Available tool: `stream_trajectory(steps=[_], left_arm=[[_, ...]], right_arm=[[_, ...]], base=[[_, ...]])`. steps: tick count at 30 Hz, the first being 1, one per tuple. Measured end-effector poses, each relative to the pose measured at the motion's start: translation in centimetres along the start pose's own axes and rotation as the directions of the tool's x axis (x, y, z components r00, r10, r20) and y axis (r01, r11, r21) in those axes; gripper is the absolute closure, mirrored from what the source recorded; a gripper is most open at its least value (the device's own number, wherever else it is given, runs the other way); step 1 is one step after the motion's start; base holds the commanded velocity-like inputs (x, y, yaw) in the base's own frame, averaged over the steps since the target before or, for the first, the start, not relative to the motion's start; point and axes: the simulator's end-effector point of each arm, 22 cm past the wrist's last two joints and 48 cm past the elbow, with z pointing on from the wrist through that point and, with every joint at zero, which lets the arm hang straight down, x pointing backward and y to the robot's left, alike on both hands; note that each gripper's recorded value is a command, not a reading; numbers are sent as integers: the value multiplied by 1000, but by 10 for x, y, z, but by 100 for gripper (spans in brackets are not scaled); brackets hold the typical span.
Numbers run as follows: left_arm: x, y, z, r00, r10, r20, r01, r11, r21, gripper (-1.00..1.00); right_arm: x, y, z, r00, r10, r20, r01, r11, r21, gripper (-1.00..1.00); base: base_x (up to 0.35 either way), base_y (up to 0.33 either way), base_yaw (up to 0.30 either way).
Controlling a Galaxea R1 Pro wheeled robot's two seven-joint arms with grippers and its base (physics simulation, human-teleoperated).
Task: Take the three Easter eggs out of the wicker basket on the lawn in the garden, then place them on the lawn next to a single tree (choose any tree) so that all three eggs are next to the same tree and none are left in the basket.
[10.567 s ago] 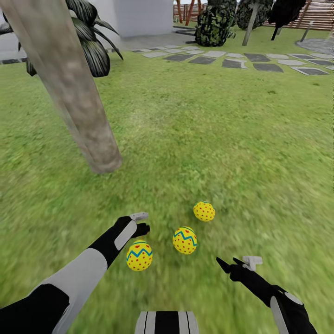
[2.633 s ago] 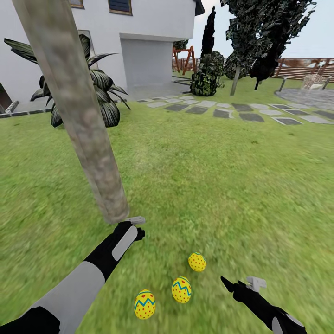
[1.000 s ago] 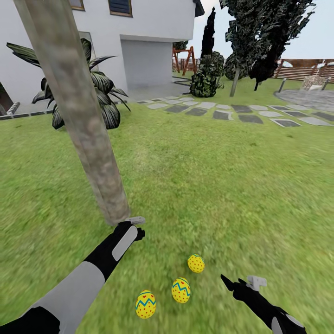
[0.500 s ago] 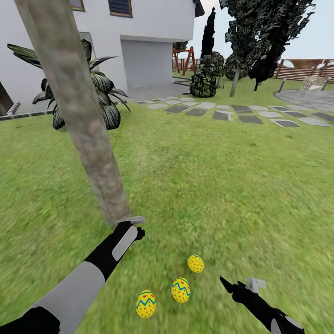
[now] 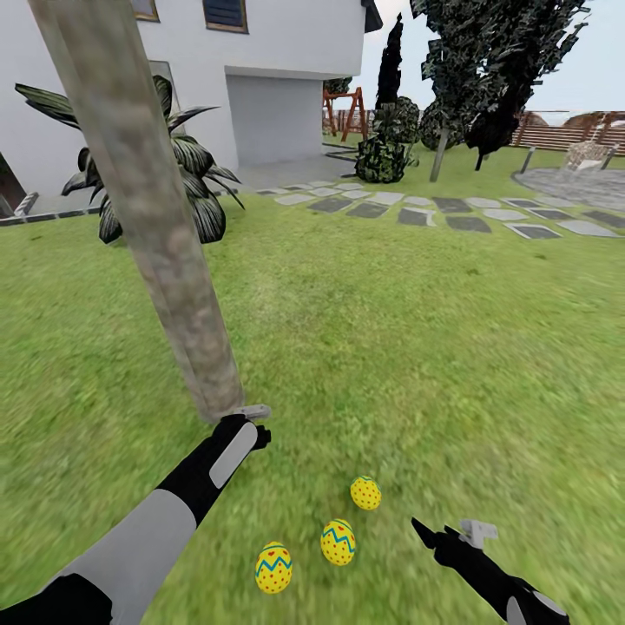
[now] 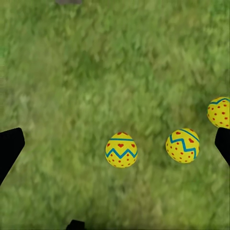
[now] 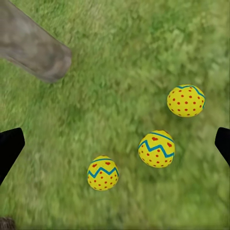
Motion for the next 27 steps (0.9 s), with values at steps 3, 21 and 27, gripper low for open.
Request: stream_trajectory(steps=[3,21,27], left_arm=[[0,1,-3,1000,0,0,0,1000,0,-100],[-5,2,-24,1000,-2,12,2,1000,2,-100],[-8,3,-33,1000,-3,21,3,1000,4,-100]], right_arm=[[0,2,-2,1000,1,0,-1,1000,-1,-100],[-5,10,-17,1000,3,3,-3,1000,-5,-100],[-9,14,-22,1000,1,10,-1,1000,-8,-100]], base=[[0,0,0],[0,0,0],[0,0,0]])
